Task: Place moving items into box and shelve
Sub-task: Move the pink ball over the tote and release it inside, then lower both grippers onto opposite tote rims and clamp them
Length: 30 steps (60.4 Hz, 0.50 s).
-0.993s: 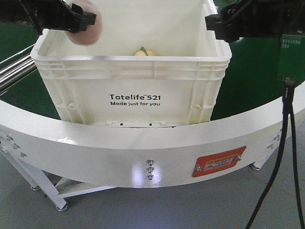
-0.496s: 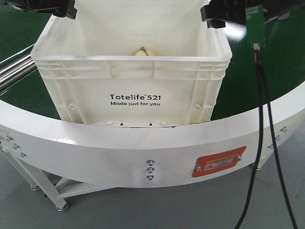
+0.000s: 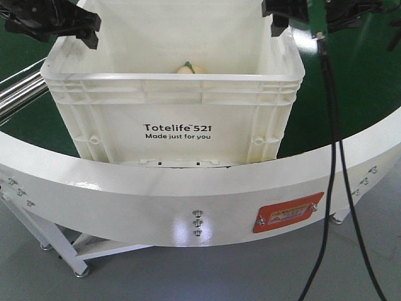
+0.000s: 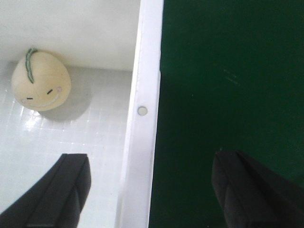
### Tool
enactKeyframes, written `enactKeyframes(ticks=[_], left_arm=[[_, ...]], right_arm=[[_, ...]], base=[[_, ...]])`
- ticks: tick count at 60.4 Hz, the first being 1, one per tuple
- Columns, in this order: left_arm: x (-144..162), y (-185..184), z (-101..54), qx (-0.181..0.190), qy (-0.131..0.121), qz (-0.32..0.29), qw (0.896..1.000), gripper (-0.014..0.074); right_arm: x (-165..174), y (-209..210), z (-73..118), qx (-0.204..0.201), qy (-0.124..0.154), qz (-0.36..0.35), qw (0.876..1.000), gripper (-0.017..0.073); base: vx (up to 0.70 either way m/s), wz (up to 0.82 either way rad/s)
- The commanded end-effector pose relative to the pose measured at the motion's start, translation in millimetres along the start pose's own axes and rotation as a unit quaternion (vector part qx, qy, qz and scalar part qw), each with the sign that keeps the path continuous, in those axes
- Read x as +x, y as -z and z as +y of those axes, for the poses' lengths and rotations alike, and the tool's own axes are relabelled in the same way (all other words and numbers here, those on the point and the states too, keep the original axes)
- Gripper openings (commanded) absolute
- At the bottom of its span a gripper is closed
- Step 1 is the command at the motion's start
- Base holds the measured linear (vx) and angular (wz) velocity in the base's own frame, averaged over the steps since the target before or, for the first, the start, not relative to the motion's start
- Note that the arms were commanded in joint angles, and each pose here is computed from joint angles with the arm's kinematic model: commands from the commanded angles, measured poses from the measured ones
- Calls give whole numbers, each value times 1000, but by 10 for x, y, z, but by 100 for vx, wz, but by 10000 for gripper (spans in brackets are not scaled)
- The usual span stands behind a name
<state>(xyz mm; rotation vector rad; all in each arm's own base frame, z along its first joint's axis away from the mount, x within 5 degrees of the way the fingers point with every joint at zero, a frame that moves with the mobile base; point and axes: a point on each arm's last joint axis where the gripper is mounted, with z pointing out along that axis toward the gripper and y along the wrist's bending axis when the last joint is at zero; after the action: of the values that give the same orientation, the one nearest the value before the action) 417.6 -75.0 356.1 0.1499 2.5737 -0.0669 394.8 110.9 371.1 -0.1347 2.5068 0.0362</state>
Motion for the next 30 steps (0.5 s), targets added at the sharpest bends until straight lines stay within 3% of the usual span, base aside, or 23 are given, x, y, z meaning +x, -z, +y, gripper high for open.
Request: enactKeyframes(ticks=[1, 30], left_arm=[[-102, 284, 14, 5, 8, -56, 998, 684], [-88, 227, 13, 5, 9, -44, 999, 664]], right_arm=[[-132, 186, -41, -1, -1, -46, 999, 573], [-159, -291, 28, -1, -4, -9, 1000, 561]], base=[[0, 0], [0, 0]])
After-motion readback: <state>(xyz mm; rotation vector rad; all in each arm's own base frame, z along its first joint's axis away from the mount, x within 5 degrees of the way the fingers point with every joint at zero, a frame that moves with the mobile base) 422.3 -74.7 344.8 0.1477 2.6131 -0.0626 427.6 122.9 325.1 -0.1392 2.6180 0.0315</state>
